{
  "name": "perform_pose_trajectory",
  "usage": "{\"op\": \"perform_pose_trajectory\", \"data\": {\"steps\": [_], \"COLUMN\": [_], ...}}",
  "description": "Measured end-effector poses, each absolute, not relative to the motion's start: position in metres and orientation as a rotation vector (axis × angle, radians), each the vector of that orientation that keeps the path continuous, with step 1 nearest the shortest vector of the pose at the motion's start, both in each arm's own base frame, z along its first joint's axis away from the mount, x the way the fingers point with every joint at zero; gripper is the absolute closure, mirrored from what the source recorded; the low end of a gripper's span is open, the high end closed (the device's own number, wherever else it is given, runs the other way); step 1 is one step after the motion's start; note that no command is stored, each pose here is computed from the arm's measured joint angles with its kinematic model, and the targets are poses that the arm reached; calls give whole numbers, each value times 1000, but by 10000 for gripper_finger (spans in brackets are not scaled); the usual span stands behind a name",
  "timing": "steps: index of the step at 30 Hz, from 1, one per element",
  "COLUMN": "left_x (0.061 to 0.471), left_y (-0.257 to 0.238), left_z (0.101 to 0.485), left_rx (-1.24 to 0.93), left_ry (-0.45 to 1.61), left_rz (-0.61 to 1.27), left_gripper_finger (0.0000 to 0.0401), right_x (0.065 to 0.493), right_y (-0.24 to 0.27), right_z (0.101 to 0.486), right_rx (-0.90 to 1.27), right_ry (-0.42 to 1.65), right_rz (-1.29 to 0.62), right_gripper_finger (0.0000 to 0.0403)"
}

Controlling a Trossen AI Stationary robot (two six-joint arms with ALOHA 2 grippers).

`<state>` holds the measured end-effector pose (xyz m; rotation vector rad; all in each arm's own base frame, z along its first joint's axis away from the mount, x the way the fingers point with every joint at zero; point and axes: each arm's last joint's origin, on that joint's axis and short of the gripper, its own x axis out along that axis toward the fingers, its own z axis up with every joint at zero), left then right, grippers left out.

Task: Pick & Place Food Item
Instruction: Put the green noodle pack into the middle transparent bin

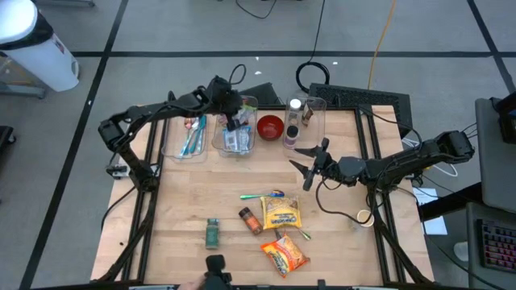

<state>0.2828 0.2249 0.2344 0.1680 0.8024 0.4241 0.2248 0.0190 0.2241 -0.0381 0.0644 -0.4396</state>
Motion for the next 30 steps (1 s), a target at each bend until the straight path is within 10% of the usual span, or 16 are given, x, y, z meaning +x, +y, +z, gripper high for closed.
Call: {"op": "perform_pose_trajectory", "data": {"steps": [30], "left_x": [276], "left_y": [238], "left_z": [239], "left_rx": [131], "left_ry": [772], "left_rz": [600], "left_gripper_finger": [148], "right_x": [225], "right_y": [19], "right_z": [223], "right_rx": [-39], "right_ry": [75], "right_rz": [-440], "right_gripper_finger": [214]}}
